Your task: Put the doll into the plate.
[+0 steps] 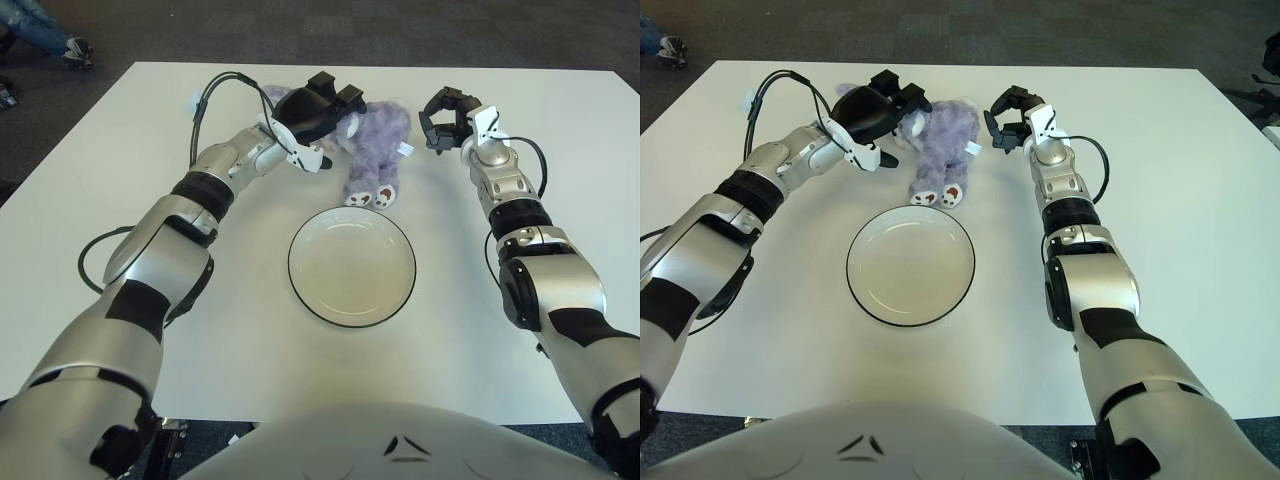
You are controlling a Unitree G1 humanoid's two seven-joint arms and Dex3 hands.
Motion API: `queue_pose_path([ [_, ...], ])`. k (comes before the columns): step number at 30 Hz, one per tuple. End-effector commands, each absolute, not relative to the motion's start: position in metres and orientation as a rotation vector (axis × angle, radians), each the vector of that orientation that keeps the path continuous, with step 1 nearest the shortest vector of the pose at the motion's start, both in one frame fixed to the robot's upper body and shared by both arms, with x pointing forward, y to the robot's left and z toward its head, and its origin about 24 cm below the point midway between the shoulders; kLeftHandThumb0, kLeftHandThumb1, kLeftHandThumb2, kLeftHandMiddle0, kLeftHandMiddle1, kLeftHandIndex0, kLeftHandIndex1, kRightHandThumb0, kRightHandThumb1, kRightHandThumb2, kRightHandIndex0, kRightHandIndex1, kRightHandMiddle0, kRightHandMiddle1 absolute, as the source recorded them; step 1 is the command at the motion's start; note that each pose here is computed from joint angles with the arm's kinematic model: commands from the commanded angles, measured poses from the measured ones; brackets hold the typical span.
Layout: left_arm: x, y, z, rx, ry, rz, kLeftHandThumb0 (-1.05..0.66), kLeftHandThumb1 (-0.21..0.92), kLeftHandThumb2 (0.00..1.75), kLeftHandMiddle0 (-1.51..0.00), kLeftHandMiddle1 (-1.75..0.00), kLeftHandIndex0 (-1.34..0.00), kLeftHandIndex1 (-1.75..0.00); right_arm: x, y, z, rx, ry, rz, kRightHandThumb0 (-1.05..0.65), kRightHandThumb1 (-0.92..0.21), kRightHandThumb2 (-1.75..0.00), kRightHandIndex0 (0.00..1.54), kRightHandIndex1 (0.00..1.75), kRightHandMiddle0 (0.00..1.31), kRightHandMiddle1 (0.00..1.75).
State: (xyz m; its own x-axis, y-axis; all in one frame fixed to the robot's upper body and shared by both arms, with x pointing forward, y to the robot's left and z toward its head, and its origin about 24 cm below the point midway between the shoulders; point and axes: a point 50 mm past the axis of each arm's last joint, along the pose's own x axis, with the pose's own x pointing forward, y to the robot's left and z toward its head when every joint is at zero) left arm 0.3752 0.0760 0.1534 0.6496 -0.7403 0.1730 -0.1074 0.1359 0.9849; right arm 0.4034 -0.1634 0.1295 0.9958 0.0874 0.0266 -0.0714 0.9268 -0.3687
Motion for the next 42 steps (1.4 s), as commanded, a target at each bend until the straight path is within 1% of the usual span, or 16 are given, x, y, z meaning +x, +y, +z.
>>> queue_pose_path([
  [1,0.3746,0.0819,0.1524,1.384,-0.765,-0.525,-0.26,0.15,1.18,-0.14,-1.49,0.0,-1.39,0.4059,-0.1531,0.1368,-0.414,-0.07,0.103,-0.41,-0.54,-1.03,1.1,1.75,0.44,1.75],
  [5,0.3749,0.0829,0.1528,1.387,-0.757,-0.518,-0.26,0.15,1.19,-0.13,-1.52,0.0,-1.39,0.4059,-0.1531,0.1368,-0.497,-0.064,0.134,-0.4,-0.59,-0.96,1.1,1.75,0.4,1.75],
  [7,0.3754,0.0835,0.1527,1.388,-0.751,-0.515,-0.27,0.15,1.18,-0.12,-1.54,0.0,-1.38,0.4059,-0.1524,0.1366,-0.53,-0.059,0.15,-0.39,-0.67,-0.86,1.13,1.75,0.34,1.75],
  [9,0.3757,0.0836,0.1526,1.391,-0.747,-0.512,-0.28,0.15,1.18,-0.11,-1.55,0.0,-1.38,0.4058,-0.1521,0.1364,-0.566,-0.053,0.168,-0.38,-0.7,-0.82,1.13,1.75,0.32,1.75],
  [10,0.3759,0.0836,0.1525,1.392,-0.744,-0.511,-0.28,0.15,1.18,-0.1,-1.55,0.0,-1.37,0.4057,-0.1521,0.1362,-0.59,-0.048,0.179,-0.52,-0.68,-0.78,1.16,1.75,0.21,1.67],
  [12,0.3761,0.0836,0.1524,1.394,-0.741,-0.508,-0.28,0.15,1.17,-0.1,-1.55,0.0,-1.37,0.4056,-0.1521,0.1359,-0.614,-0.043,0.191,-0.65,-0.66,-0.73,1.19,1.75,0.11,1.6],
  [13,0.3767,0.0839,0.1523,1.391,-0.733,-0.504,-0.28,0.15,1.17,-0.09,-1.55,0.0,-1.36,0.4054,-0.1515,0.1354,-0.629,-0.035,0.223,-0.7,-0.66,-0.71,1.2,1.75,0.07,1.57],
  [17,0.3783,0.0846,0.152,1.387,-0.712,-0.494,-0.28,0.14,1.19,-0.08,-1.5,0.0,-1.34,0.4045,-0.1501,0.1339,-0.643,-0.003,0.329,-0.84,-0.71,-0.54,1.23,1.75,0.01,1.17],
  [19,0.3788,0.0847,0.1519,1.387,-0.706,-0.491,-0.28,0.14,1.19,-0.08,-1.48,0.0,-1.34,0.4038,-0.1495,0.1336,-0.629,0.011,0.385,-0.86,-0.71,-0.5,1.23,1.75,0.01,1.06],
  [22,0.379,0.0845,0.152,1.385,-0.702,-0.491,-0.27,0.14,1.2,-0.07,-1.47,0.0,-1.34,0.4029,-0.1493,0.1337,-0.608,0.027,0.451,-0.82,-0.61,-0.54,1.22,1.75,0.0,0.91],
  [27,0.3796,0.0841,0.1518,1.391,-0.693,-0.491,-0.26,0.14,1.22,-0.06,-1.44,0.0,-1.34,0.4031,-0.1494,0.136,-0.606,0.04,0.511,-0.79,-0.54,-0.57,1.19,1.75,0.0,0.81],
  [31,0.3804,0.084,0.1514,1.395,-0.682,-0.489,-0.25,0.14,1.23,-0.05,-1.42,0.0,-1.33,0.4035,-0.1493,0.1368,-0.589,0.051,0.544,-0.78,-0.5,-0.6,1.11,1.75,0.0,0.75],
  [32,0.3806,0.084,0.1513,1.395,-0.68,-0.488,-0.26,0.14,1.24,-0.05,-1.4,0.0,-1.31,0.4036,-0.1494,0.1366,-0.578,0.056,0.552,-0.74,-0.48,-0.64,0.99,1.75,0.0,0.71],
  [33,0.3807,0.0839,0.1512,1.394,-0.677,-0.488,-0.26,0.14,1.24,-0.05,-1.4,0.0,-1.31,0.4037,-0.1494,0.1363,-0.565,0.063,0.561,-0.72,-0.47,-0.65,0.95,1.75,0.0,0.69],
  [35,0.3809,0.0838,0.1511,1.393,-0.674,-0.488,-0.28,0.14,1.24,-0.05,-1.37,0.0,-1.29,0.4038,-0.1495,0.136,-0.553,0.069,0.569,-0.66,-0.42,-0.73,0.75,1.75,0.0,0.63],
  [42,0.3806,0.0837,0.1512,1.381,-0.672,-0.489,-0.27,0.15,1.23,-0.05,-1.42,0.0,-1.31,0.4046,-0.1495,0.1349,-0.589,0.092,0.583,-0.58,-0.36,-0.84,0.5,1.75,0.0,0.53],
])
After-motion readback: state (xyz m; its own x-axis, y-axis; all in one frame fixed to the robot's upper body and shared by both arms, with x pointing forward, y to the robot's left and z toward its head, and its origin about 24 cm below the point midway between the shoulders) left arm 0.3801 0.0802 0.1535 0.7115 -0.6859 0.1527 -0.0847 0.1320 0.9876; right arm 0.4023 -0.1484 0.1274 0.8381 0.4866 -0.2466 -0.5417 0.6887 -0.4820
